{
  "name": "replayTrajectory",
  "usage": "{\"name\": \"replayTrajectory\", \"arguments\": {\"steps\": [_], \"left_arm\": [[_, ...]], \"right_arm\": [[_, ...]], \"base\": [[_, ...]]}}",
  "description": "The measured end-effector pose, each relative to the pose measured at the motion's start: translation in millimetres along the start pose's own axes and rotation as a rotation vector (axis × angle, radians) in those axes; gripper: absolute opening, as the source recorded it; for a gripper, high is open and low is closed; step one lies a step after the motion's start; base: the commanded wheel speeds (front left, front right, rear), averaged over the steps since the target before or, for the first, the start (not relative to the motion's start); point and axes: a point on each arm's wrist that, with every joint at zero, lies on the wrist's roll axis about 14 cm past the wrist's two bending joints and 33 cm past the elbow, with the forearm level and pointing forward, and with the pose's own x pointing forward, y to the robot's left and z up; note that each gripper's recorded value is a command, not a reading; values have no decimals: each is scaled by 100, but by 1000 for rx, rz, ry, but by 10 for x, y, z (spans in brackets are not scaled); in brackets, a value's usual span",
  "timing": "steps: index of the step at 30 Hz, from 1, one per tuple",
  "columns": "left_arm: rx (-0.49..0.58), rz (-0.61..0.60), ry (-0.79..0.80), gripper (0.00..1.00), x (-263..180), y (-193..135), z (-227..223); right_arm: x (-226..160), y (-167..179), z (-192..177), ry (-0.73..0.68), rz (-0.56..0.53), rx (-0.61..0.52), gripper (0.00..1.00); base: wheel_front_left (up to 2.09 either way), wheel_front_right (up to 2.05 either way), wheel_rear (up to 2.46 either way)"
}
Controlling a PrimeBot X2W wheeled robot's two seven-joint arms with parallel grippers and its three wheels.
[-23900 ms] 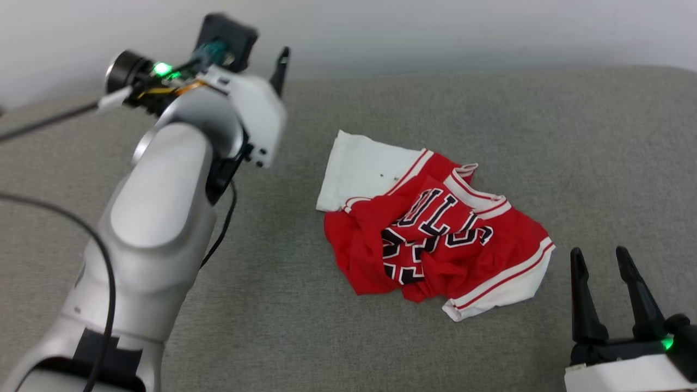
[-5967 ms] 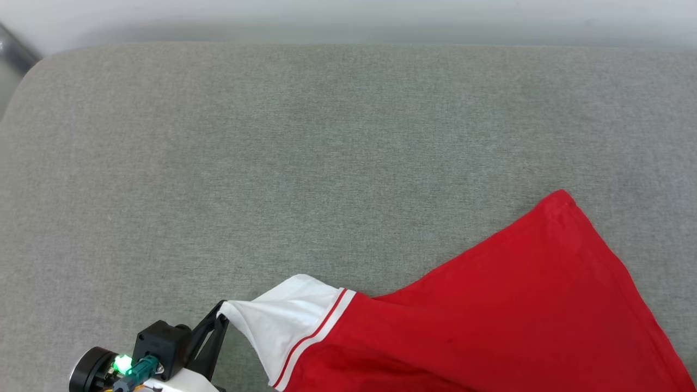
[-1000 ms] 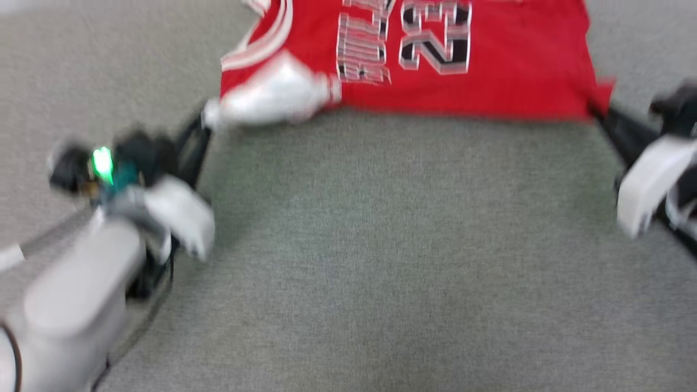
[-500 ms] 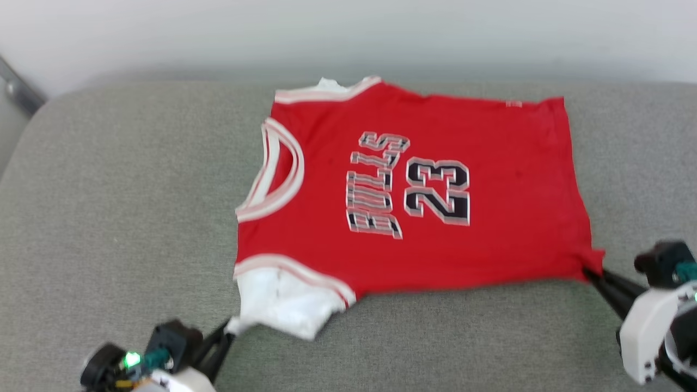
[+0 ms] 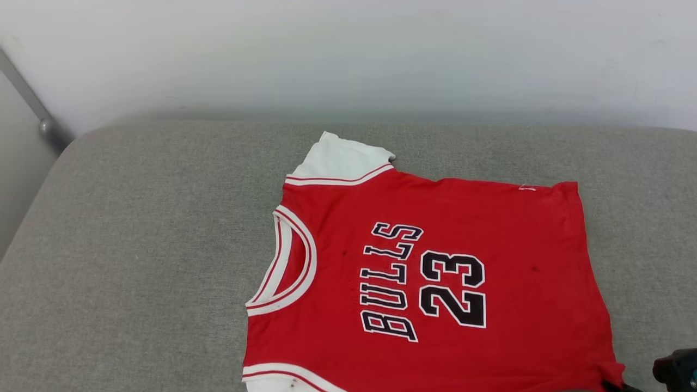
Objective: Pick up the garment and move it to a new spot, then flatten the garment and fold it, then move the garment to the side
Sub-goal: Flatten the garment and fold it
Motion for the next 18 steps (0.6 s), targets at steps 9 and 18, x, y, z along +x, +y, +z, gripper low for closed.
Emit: {"name": "replayTrajectory", "arguments": {"steps": [9,18], "left_arm": [[19,-12,-15,0,21,-2,76],[174,-19,-160,0,273,179,754]], "right_arm": [[-53,16,-8,-9,-28,38,0],[26,-58,292,-111,-58,73,0]], "base": [[0,0,0],[0,0,0]]}}
